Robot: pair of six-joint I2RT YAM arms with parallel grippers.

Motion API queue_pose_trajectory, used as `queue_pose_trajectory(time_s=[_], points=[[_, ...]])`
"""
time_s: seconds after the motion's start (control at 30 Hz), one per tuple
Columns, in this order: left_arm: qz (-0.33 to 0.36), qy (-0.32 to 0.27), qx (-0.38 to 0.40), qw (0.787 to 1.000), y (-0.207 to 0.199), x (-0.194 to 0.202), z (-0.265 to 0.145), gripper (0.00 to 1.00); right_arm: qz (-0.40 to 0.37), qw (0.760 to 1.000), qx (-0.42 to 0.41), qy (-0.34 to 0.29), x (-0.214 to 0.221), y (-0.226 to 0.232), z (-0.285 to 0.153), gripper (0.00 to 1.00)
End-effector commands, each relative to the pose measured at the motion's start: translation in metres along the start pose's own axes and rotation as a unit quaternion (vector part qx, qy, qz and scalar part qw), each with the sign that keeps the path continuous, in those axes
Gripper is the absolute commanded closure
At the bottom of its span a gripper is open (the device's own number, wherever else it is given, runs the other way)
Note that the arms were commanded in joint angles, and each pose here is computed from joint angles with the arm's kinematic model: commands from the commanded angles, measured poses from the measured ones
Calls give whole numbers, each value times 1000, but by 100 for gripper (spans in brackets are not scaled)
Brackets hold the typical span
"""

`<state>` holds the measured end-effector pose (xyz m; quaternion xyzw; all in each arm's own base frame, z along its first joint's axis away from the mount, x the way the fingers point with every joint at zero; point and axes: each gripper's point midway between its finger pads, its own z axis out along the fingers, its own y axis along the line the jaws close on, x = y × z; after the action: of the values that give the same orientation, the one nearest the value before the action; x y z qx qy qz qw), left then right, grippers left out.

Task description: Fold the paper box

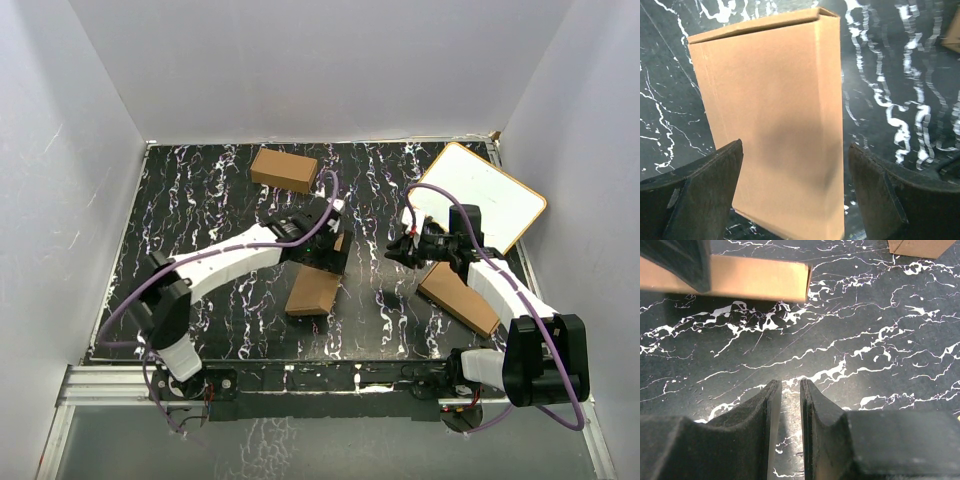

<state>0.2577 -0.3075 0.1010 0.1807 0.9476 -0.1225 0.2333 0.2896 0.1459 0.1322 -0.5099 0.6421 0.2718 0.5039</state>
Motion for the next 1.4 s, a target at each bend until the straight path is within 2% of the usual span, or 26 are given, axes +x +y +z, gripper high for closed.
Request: queue_pose_trajectory(time_s=[0.0, 0.17, 0.27, 0.47, 0.67, 0.8, 0.9, 1.03, 1.17, 1.37], points=[[-32, -78, 106, 991, -25, -33, -51, 16, -27, 999, -6, -39, -20, -3, -3, 72], [-52, -145, 164, 974, -22, -44, -70, 17, -18, 999, -15, -48, -22, 0, -5, 72], [-77, -166, 188, 965, -13, -42, -72, 17, -19, 998, -27, -57, -23, 5, -6, 72], [-153, -160, 190, 956, 24, -11, -53, 21, -12, 994, -77, -76, -24, 24, -6, 68], [-197, -157, 141, 957, 57, 29, -36, 22, 22, 993, -99, -63, -16, 30, -4, 64], [-220, -151, 157, 951, 57, 51, -28, 29, 25, 994, -105, -30, 1, 30, 0, 63], [-233, -147, 184, 944, 51, 60, -25, 36, 38, 995, -93, -4, 12, 24, 3, 73], [-253, -132, 235, 929, 36, 65, -17, 57, 51, 994, -96, 28, 19, 26, 11, 85], [-252, -91, 264, 927, 23, 72, -6, 71, 52, 990, -103, 79, 34, 35, 29, 89], [-252, -83, 298, 917, 11, 74, -6, 74, 59, 987, -90, 118, 48, 30, 46, 91]])
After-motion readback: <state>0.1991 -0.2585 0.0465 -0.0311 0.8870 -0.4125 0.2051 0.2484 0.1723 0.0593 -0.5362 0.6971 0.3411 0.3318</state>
